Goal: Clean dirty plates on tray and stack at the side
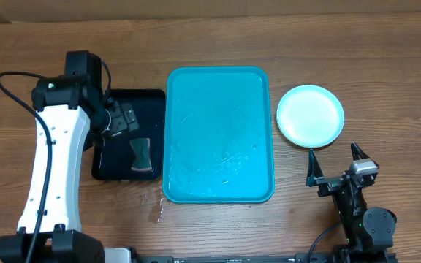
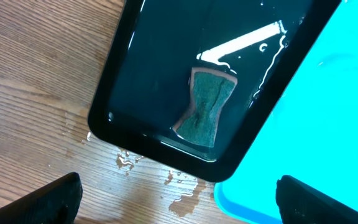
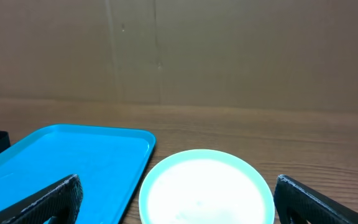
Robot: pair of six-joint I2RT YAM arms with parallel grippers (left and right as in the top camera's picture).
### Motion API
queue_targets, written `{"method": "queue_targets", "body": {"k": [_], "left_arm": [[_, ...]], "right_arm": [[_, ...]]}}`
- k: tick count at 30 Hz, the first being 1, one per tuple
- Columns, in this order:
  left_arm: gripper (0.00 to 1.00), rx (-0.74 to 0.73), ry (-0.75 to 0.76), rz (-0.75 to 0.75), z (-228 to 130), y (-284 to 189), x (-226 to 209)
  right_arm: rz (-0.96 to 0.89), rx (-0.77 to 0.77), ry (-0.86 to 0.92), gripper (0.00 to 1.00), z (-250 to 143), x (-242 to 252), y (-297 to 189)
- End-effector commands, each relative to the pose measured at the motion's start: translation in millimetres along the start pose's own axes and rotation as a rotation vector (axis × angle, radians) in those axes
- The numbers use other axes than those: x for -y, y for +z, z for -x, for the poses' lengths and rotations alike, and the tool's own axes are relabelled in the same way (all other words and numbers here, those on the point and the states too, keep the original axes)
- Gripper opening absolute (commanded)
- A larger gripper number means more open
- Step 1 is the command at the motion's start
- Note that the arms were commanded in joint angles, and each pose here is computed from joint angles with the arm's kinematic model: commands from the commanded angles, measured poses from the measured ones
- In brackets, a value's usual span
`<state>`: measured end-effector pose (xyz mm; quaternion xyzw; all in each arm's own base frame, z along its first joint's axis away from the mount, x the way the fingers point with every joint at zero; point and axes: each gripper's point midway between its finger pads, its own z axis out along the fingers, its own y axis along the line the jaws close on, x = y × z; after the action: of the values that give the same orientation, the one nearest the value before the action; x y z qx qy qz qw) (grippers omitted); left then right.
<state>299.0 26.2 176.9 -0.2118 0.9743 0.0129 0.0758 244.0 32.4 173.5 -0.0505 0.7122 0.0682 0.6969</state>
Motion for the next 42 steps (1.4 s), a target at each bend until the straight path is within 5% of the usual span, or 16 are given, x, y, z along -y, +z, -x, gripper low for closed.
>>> {"method": "queue_targets", "body": {"k": [1, 18, 29, 42], "left_arm": [[1.00, 0.092, -0.013, -0.041, -2, -28, -1], [1.00, 0.619, -0.051, -0.202, -62, -170, -39], [1.00, 0.710, -0.058, -0.239, -94, -181, -52], [1.00, 0.807, -0.056, -0.325, -138, -113, -57]], "right_arm": [[0.008, 0.004, -0.004, 1.00, -2, -1, 0], [0.008, 0.004, -0.005, 1.00, -2, -1, 0], [0.008, 0.004, -0.004, 1.00, -2, -1, 0], [0.008, 0.004, -0.005, 1.00, -2, -1, 0]]}}
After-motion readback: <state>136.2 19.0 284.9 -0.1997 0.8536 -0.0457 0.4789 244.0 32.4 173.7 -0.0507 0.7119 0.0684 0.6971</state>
